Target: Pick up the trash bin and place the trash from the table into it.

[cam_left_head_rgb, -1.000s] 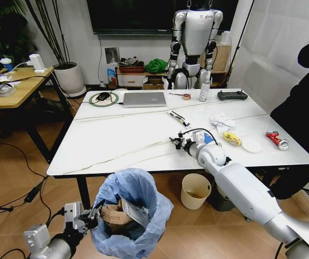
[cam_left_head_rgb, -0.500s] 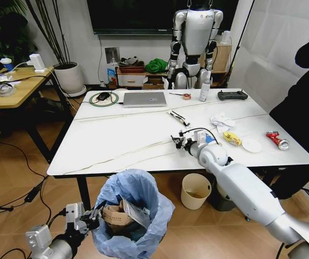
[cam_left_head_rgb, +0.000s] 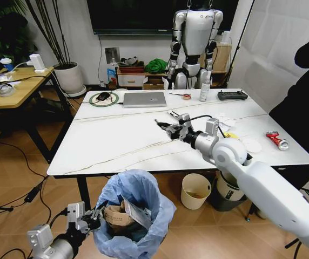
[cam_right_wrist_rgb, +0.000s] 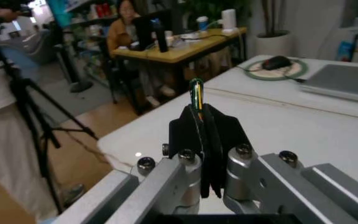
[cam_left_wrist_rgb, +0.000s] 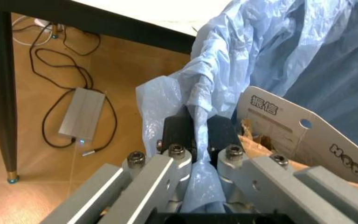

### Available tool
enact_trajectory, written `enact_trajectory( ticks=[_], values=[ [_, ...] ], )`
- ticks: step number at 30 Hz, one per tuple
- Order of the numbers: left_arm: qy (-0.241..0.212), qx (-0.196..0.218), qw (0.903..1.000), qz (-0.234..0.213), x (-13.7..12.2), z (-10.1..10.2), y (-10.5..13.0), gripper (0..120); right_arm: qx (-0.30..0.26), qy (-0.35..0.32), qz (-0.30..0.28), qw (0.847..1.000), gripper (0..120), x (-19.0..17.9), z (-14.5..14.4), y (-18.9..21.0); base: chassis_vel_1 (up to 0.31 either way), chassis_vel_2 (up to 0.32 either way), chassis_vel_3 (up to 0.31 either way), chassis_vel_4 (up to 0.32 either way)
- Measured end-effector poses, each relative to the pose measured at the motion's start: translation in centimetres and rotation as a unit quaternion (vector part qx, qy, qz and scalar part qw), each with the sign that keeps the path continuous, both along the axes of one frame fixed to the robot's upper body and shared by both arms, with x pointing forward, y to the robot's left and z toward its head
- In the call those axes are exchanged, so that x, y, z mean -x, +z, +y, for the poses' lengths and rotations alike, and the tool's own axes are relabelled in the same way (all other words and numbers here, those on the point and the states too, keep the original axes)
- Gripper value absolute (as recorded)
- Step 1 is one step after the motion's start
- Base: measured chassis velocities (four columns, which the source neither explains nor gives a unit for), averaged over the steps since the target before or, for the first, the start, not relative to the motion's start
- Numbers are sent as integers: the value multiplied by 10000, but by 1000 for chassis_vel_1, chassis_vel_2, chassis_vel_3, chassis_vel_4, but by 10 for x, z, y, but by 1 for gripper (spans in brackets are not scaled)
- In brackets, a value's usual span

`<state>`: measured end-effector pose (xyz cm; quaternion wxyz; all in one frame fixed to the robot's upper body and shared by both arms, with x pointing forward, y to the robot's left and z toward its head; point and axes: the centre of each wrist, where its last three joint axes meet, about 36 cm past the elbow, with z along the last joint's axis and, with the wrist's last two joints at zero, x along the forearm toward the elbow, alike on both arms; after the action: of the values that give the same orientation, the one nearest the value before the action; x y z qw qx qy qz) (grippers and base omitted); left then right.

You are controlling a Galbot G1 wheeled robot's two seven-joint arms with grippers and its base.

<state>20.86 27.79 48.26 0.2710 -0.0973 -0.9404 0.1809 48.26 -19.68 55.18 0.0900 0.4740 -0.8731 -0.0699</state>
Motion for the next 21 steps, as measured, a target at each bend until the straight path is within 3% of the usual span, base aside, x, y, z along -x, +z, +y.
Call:
enact_trajectory(
  ticks=[4,11,21],
  values=[
    [19,6,10000,-19,-2,1,2,0,-35,768,-117,9970,0,40,14,6,0,0,0,0],
    [46,17,10000,-35,-3,1,4,0,187,1360,-34,9905,0,83,20,-12,0,0,0,0],
    [61,26,10000,-48,-3,1,4,0,428,1516,-18,9875,0,104,14,-23,0,0,0,0]
  ],
)
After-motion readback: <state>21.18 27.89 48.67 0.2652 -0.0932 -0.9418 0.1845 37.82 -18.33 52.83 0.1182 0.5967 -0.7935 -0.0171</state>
